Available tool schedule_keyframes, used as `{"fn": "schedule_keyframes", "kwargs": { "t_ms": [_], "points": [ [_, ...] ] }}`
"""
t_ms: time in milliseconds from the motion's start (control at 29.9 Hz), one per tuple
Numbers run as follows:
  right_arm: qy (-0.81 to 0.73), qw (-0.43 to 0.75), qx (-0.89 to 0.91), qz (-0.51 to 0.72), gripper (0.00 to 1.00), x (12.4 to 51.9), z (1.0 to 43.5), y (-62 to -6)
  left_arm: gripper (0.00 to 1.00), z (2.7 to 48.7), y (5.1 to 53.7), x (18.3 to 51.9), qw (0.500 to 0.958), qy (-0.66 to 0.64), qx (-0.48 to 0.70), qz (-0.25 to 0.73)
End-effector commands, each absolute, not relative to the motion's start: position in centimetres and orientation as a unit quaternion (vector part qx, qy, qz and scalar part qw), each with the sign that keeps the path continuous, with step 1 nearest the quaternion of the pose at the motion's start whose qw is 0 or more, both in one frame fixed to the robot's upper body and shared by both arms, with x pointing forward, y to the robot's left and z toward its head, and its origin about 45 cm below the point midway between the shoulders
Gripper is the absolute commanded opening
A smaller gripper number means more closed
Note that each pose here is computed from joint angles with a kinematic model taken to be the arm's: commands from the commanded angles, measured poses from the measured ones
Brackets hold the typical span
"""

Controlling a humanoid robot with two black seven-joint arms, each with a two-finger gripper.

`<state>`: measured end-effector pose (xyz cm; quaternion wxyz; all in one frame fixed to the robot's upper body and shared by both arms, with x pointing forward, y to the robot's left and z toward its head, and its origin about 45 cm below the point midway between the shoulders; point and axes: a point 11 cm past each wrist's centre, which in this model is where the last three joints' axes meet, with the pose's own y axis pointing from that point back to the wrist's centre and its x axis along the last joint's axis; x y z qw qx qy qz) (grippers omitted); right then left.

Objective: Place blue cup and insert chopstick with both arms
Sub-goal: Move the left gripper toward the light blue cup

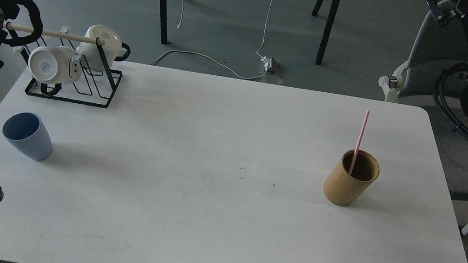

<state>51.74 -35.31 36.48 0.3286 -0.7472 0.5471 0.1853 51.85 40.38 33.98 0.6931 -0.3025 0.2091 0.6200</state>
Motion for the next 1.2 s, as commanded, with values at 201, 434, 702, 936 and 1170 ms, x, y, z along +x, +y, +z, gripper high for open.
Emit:
{"fn": "schedule_keyframes", "kwargs": {
  "t_ms": [201, 434, 702, 936, 1170],
  "points": [
    [0.553, 0.318, -0.747, 0.188, 1.00, 51.6, 35.7, -35.5, 1.00, 32.9, 40.1, 51.7, 0.705, 0.204, -0.260, 0.627],
    [0.564, 0.312, -0.741, 0.192, 1.00, 51.4, 34.7, -36.3, 1.00, 32.7, 41.1, 51.3, 0.710, 0.191, -0.233, 0.637],
    [0.572, 0.308, -0.735, 0.194, 1.00, 51.3, 34.1, -36.9, 1.00, 33.6, 43.9, 50.5, 0.738, 0.106, -0.075, 0.662],
    [0.573, 0.308, -0.734, 0.196, 1.00, 51.2, 33.8, -36.9, 1.00, 37.3, 41.9, 50.3, 0.793, 0.000, 0.054, 0.607],
    [0.573, 0.312, -0.731, 0.202, 1.00, 51.1, 33.2, -36.8, 0.99, 38.7, 34.4, 46.0, 0.853, -0.179, 0.239, 0.427]
  ]
}}
